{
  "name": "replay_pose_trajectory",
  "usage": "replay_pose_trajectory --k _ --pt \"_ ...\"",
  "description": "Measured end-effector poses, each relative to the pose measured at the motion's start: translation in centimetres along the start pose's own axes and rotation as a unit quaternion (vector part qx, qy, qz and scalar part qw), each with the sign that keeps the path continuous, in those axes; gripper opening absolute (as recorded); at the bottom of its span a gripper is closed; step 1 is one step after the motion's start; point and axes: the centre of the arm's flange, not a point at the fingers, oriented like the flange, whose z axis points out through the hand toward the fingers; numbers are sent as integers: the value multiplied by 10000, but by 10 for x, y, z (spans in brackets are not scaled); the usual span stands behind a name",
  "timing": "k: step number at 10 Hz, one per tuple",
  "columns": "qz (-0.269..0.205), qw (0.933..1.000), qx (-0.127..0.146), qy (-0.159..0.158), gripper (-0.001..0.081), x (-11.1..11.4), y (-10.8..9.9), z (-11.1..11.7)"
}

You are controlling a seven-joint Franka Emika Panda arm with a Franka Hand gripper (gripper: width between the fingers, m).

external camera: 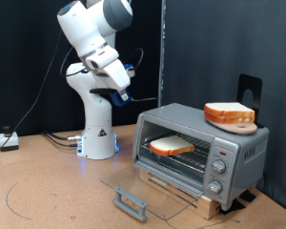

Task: Make a piece of toast with the oven

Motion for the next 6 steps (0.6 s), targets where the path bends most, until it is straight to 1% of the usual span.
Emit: replay_pose_trajectory --k 1,2,3,4,5,6 --pt "25 10000 -39 5 405 1 -2 -4" --pt "31 10000 -24 -1 405 0 -2 -3" --pt "-129 9997 199 -1 405 2 -7 2" --pt "-368 9979 524 29 405 7 -17 9" --pt "-626 9947 811 76 405 17 -29 16" --pt "-839 9913 1009 120 405 26 -41 20"
